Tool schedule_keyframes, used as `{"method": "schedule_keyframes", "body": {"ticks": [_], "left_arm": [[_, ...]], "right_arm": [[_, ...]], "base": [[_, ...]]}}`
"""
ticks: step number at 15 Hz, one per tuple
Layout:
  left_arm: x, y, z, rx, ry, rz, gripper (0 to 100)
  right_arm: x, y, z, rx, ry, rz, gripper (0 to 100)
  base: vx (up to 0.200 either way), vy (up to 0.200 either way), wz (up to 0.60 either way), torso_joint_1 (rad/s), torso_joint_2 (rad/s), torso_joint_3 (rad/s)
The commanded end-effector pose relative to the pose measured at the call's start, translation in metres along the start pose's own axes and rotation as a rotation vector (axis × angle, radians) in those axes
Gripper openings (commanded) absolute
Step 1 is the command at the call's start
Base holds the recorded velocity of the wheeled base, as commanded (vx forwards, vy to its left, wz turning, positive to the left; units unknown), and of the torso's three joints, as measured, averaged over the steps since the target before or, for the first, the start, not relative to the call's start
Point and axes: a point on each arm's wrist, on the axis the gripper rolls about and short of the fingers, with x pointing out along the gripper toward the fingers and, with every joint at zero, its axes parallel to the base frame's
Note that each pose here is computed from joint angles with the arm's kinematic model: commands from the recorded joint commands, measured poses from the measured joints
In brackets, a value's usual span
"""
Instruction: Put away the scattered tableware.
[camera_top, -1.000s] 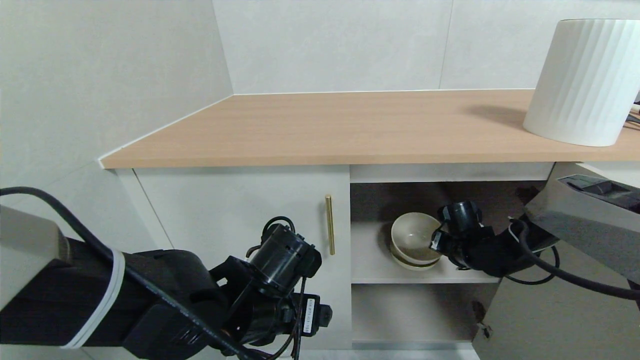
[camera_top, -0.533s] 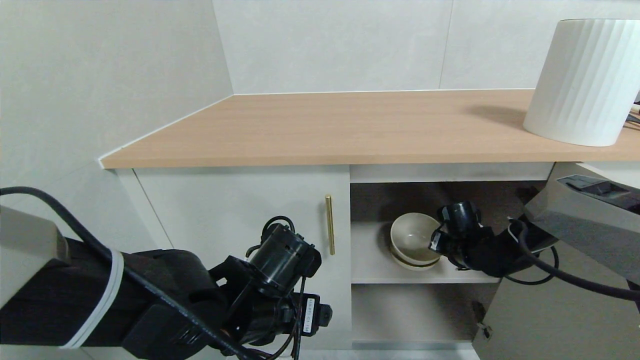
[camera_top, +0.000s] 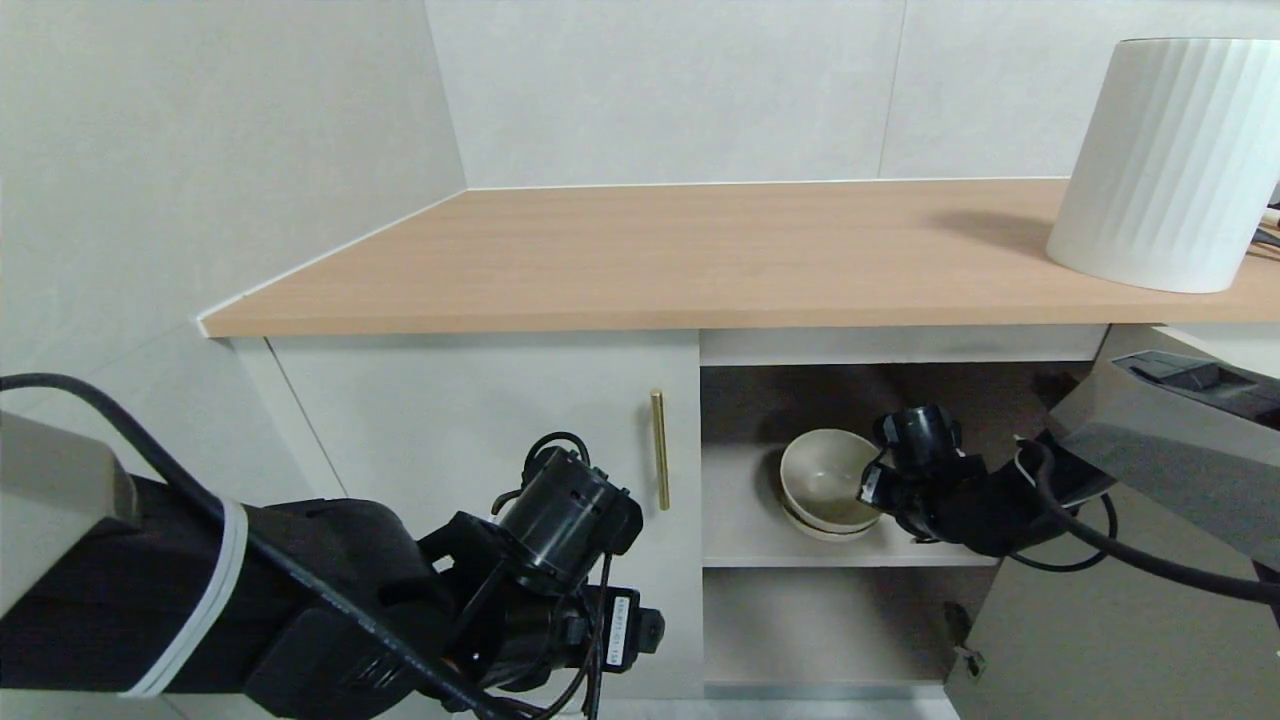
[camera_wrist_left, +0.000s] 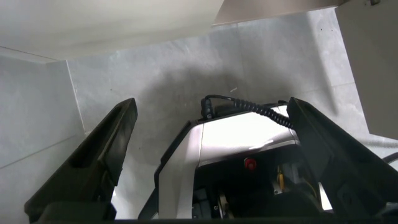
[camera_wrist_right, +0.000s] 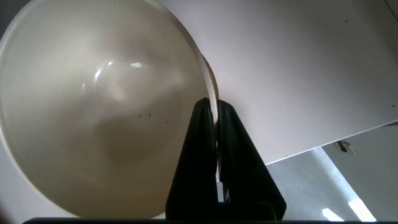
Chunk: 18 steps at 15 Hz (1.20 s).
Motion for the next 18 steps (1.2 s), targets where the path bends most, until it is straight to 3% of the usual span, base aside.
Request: {"method": "schedule_keyframes", "body": {"ticks": [1, 7, 12, 16, 18], "left_arm": [[0.0, 0.0, 0.0, -0.001, 0.0, 0.0, 100], [-0.001, 0.0, 0.0, -0.001, -0.002, -0.001, 100], [-0.023, 0.006, 0.003, -0.007, -0.023, -0.01, 100], [-0.068, 0.032, 0.009, -0.075, -0.113, -0.026, 100], [-0.092, 0.046, 0.007, -0.077, -0.168, -0.036, 100]], "right_arm": [[0.0, 0.0, 0.0, -0.002, 0.002, -0.001, 100], [-0.004, -0.001, -0.002, -0.008, 0.013, 0.002, 100], [-0.063, -0.011, 0.006, -0.088, 0.055, 0.087, 100], [-0.149, -0.031, 0.0, -0.285, 0.115, 0.292, 100], [-0.174, -0.041, 0.006, -0.282, 0.095, 0.307, 100]], "base": [[0.0, 0.0, 0.0, 0.0, 0.0, 0.0], [0.0, 0.0, 0.0, 0.0, 0.0, 0.0], [0.0, 0.0, 0.0, 0.0, 0.0, 0.0], [0.0, 0.0, 0.0, 0.0, 0.0, 0.0], [0.0, 0.0, 0.0, 0.0, 0.0, 0.0]]}}
